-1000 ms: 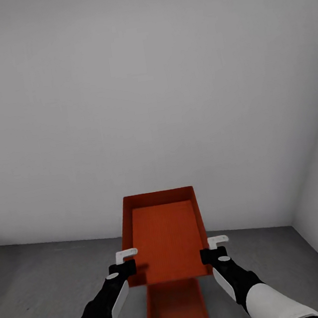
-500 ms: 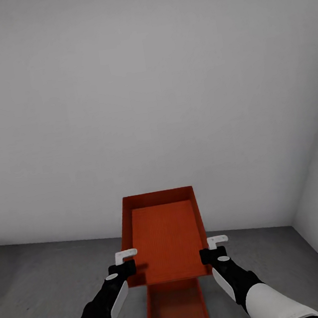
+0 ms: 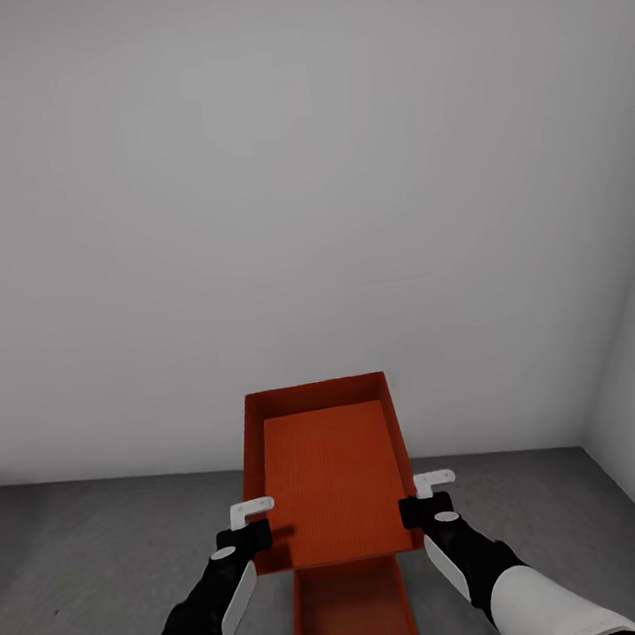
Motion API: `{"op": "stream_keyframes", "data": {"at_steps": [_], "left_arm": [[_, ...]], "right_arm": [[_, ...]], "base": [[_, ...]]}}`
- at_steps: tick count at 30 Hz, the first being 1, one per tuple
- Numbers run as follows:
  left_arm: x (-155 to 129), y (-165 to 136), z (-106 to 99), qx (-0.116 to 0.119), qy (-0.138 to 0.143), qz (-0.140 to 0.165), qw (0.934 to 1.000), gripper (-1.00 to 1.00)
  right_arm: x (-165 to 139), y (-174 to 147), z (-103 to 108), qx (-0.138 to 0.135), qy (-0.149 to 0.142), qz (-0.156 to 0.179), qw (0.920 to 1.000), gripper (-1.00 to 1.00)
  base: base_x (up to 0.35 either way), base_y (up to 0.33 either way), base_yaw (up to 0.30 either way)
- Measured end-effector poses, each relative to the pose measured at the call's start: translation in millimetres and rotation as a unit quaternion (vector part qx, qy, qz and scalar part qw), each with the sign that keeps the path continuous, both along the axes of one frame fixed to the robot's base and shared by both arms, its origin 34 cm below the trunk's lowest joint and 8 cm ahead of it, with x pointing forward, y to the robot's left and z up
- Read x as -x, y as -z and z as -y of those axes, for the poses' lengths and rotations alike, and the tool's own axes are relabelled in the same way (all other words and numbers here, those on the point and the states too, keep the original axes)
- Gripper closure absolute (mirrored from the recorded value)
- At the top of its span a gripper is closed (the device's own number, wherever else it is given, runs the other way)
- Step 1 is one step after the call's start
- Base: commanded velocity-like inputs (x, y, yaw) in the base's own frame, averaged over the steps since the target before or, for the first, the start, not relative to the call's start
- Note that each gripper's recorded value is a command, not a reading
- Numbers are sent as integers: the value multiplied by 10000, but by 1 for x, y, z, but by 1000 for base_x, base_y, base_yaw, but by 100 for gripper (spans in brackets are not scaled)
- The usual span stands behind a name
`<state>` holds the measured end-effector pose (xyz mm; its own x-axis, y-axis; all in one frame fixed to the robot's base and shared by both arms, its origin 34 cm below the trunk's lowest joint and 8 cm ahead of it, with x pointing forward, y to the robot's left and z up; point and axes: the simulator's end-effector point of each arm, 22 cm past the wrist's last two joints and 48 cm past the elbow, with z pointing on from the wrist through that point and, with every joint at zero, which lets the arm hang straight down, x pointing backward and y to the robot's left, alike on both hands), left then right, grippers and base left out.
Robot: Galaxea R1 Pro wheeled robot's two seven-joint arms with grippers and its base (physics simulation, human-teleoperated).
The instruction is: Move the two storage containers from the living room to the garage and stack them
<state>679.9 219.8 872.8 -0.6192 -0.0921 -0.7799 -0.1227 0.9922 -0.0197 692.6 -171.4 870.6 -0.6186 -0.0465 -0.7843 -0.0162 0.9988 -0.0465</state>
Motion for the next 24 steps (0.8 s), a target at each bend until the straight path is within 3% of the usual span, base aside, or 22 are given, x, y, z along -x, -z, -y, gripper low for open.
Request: {"op": "stream_keyframes", "data": {"at_steps": [24], "left_arm": [[5,21,1,-6,2,-183,9998,100]], "right_arm": [[5,22,1,-28,36,-193,9998,100]], "base": [[0,0,0]]}}
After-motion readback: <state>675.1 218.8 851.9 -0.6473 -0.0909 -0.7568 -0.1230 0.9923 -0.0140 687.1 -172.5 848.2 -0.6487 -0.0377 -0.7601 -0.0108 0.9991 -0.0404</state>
